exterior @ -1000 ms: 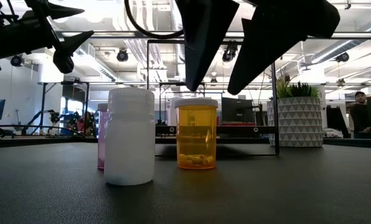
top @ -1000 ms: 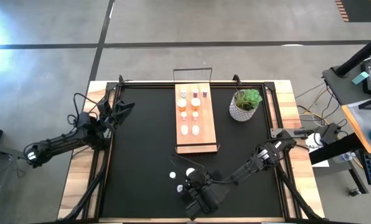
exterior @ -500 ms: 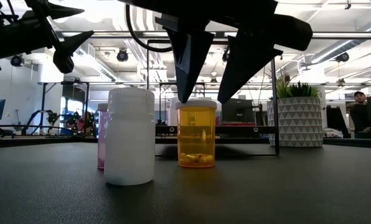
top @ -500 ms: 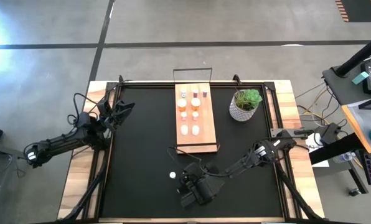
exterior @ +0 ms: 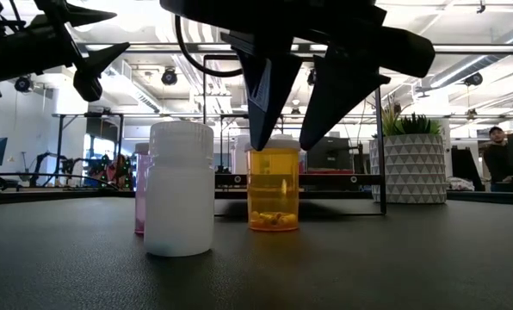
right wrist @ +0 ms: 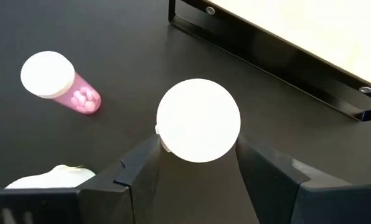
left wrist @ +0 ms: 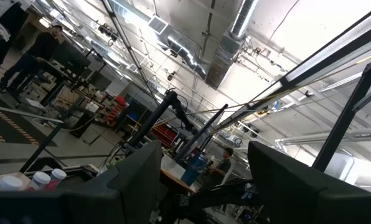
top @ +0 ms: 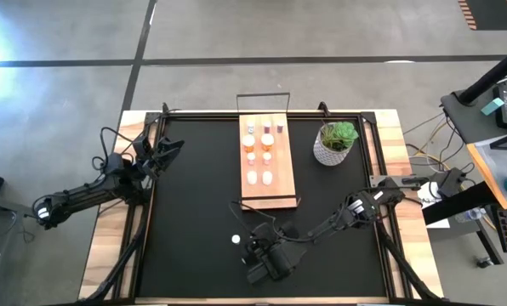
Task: Pick and place medicine bottles onto shelf by color
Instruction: Put the orange pill bottle on the shelf aligned with the orange pill bottle
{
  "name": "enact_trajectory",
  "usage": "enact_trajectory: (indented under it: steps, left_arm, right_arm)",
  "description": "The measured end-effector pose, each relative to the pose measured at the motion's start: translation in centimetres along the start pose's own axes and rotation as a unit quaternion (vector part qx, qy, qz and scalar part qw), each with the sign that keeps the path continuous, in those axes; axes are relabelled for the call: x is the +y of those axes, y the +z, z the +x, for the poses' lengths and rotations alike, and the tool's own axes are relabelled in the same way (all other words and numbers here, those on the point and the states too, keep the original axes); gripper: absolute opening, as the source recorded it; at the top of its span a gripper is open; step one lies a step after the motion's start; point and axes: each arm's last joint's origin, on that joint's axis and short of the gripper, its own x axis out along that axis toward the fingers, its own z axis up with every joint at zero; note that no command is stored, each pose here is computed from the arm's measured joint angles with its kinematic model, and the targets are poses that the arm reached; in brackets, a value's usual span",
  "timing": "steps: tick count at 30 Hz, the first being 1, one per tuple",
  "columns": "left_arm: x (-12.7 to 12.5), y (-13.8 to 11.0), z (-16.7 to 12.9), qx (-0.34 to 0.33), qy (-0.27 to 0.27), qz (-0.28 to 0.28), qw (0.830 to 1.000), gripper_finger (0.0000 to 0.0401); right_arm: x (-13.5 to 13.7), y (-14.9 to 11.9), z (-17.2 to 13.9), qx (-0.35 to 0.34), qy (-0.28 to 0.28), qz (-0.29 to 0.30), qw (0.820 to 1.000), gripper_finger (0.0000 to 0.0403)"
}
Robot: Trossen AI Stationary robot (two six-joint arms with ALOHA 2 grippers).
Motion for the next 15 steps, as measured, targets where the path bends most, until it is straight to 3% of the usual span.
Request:
enact_trajectory:
  steps: [8, 15]
  left_arm:
    - [0.0, 0.0, 0.0, 0.0, 0.0, 0.0, 1.0, 0.0224]
    - [0.0, 0.0, 0.0, 0.0, 0.0, 0.0, 1.0, 0.0224]
  right_arm:
    - [0.12, 0.13, -0.04, 0.0, 0.006, 0.005, 1.0, 0.0189]
    - [0.18, -0.01, -0.31, 0.013, 0.01, 0.026, 1.0, 0.0222]
